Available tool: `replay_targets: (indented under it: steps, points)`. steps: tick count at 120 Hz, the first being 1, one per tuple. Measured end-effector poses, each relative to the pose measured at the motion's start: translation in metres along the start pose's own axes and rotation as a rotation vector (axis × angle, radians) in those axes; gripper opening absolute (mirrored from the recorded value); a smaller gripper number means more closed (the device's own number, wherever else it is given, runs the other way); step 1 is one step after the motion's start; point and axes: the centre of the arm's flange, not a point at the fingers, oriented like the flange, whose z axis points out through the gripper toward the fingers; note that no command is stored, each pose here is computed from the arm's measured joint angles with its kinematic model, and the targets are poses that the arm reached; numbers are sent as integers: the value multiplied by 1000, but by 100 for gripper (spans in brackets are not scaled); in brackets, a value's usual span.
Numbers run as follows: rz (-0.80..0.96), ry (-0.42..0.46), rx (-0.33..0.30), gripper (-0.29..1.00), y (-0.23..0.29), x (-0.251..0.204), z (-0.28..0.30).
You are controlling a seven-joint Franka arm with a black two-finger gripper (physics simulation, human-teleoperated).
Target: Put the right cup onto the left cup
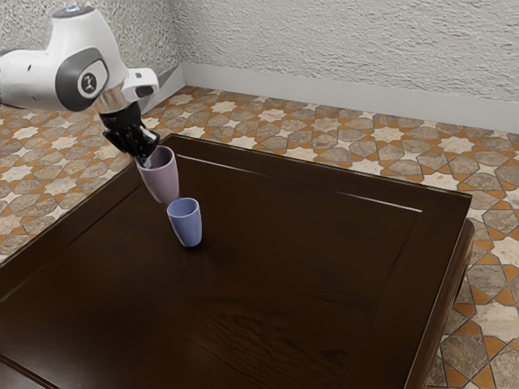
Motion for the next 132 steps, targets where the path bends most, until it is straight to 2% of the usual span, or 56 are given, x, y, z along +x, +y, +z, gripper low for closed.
replay_targets:
  steps: [19,37,95,117,132]
  points:
    - [-25,-18,18,-8,-20,45,34]
    - [-50,-51,4,-8,-32,69,76]
    - [-72,-130,-46,-8,-45,68,140]
    - [-77,-133,-75,31,-44,68,148]
    - [-70,-100,-87,49,-43,65,117]
